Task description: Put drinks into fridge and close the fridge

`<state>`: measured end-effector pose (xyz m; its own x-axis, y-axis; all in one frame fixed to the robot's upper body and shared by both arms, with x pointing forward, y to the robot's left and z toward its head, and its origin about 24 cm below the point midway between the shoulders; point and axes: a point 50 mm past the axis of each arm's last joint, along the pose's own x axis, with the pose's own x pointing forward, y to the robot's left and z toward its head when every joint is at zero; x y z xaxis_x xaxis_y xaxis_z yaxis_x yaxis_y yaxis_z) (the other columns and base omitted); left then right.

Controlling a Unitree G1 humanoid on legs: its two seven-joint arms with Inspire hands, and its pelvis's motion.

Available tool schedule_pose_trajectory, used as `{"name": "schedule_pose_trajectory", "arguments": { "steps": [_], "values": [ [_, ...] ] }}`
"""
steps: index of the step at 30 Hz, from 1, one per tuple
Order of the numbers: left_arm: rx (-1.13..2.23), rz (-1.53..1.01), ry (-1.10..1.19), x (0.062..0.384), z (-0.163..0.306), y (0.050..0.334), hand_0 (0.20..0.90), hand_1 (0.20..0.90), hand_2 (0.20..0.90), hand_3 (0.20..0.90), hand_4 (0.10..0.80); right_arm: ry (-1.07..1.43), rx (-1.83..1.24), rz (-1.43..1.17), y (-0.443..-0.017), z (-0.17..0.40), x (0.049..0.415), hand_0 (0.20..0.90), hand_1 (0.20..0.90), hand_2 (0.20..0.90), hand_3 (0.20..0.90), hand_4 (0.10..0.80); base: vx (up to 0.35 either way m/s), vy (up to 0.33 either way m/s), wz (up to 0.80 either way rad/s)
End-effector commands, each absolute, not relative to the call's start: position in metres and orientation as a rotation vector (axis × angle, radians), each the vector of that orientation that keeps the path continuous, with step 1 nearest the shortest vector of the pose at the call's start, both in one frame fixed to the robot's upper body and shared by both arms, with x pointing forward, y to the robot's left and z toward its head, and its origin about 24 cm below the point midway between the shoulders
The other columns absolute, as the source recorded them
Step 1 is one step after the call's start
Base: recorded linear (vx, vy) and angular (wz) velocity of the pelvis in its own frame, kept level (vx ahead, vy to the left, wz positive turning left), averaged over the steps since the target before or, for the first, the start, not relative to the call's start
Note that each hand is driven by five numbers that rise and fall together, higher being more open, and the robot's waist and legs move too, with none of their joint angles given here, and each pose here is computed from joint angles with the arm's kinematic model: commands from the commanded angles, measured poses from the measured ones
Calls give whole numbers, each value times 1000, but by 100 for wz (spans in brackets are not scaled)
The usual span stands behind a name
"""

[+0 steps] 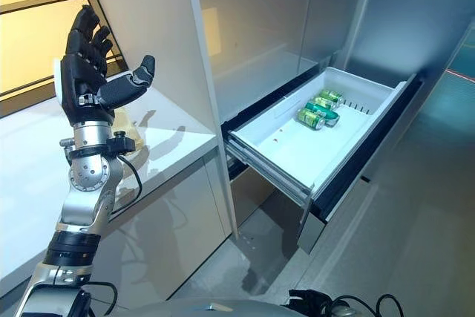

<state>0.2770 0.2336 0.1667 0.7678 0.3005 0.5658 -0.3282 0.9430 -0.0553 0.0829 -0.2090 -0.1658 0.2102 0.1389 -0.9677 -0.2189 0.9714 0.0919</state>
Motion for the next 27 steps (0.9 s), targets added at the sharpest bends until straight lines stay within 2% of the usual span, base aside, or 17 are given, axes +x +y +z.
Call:
{"name": "schedule_pose_trajectory", "arguments": {
  "steps": [1, 13, 18, 23, 27],
  "values": [
    [161, 417, -859, 265, 213, 252, 900, 900, 900, 900, 800, 1413, -118, 371, -196, -171, 62, 900, 900, 900, 900, 800, 16, 11, -4],
    [176, 447, -821, 263, 205, 256, 900, 900, 900, 900, 800, 1410, -104, 349, -199, -171, 62, 900, 900, 900, 900, 800, -2, 1, 1],
    [183, 505, -892, 258, 210, 261, 900, 900, 900, 900, 800, 1417, -105, 344, -200, -171, 62, 900, 900, 900, 900, 800, 0, 5, 2],
    [109, 407, -1016, 247, 221, 254, 900, 900, 900, 900, 800, 1418, -109, 346, -200, -171, 62, 900, 900, 900, 900, 800, 0, 0, 0],
    [130, 451, -960, 251, 216, 256, 900, 900, 900, 900, 800, 1419, -118, 353, -202, -171, 62, 900, 900, 900, 900, 800, 0, 0, 0]
  ]
}}
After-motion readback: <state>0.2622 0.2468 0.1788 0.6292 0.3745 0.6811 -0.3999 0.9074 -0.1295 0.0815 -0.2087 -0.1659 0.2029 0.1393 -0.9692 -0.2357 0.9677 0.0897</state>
